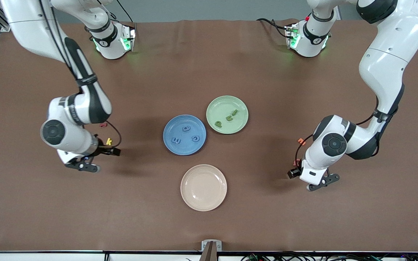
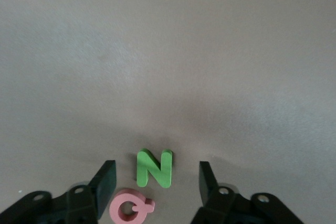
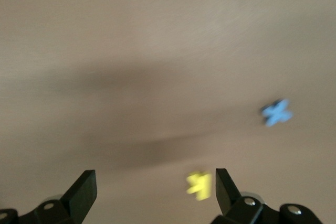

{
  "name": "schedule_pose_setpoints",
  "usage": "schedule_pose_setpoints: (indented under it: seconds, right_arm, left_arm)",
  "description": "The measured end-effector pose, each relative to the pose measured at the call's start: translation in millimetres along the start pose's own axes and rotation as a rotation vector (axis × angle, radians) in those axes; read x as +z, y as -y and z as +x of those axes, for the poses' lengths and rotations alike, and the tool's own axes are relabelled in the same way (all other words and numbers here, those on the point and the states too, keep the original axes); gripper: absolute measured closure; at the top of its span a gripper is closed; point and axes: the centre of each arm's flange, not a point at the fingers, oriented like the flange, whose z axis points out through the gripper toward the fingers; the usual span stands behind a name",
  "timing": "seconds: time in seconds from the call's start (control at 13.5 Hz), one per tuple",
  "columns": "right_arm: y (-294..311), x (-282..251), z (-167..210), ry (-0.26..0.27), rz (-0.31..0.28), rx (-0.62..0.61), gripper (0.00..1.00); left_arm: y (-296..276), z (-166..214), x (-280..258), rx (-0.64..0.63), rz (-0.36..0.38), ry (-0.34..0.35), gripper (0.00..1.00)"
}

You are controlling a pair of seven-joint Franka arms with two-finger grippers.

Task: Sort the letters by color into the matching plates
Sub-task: 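Grasp the green N with the left gripper while the right gripper grasps the x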

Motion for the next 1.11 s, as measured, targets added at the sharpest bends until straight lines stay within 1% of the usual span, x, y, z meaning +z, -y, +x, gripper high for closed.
schedule_pose_setpoints:
  seconds: [0.15,0.37,0.52,0.66,0.74,0.81,0.89,0.96,1.03,1.11]
  right_arm:
    - [-41,4,6,-0.009,0.006,-0.075,0.0]
    - [-87,17,8,-0.057,0.009,-0.182,0.0]
    - [-113,27,10,-0.085,0.005,-0.245,0.0]
    - [-124,38,12,-0.103,0.0,-0.285,0.0]
    - [-125,43,13,-0.109,-0.001,-0.295,0.0]
    - [-122,48,14,-0.114,-0.001,-0.303,0.0]
    - [-119,52,14,-0.118,0.0,-0.31,0.0]
    - [-116,57,13,-0.127,0.0,-0.315,0.0]
    - [-113,63,11,-0.138,-0.001,-0.32,0.0]
    - [-110,70,7,-0.144,-0.001,-0.325,0.0]
  left_arm:
    - [8,2,11,-0.008,0.015,0.008,0.33]
    - [18,7,18,-0.021,0.025,0.01,0.36]
    - [16,6,18,-0.019,0.024,0.009,0.38]
    - [14,5,18,-0.015,0.023,0.009,0.38]
    - [12,4,18,-0.014,0.022,0.008,0.44]
    - [12,4,18,-0.013,0.022,0.008,0.44]
    - [10,4,17,-0.012,0.017,0.006,0.51]
    - [9,4,16,-0.011,0.014,0.004,0.61]
    - [8,4,16,-0.01,0.014,0.003,0.67]
    - [8,4,15,-0.008,0.014,0.003,0.67]
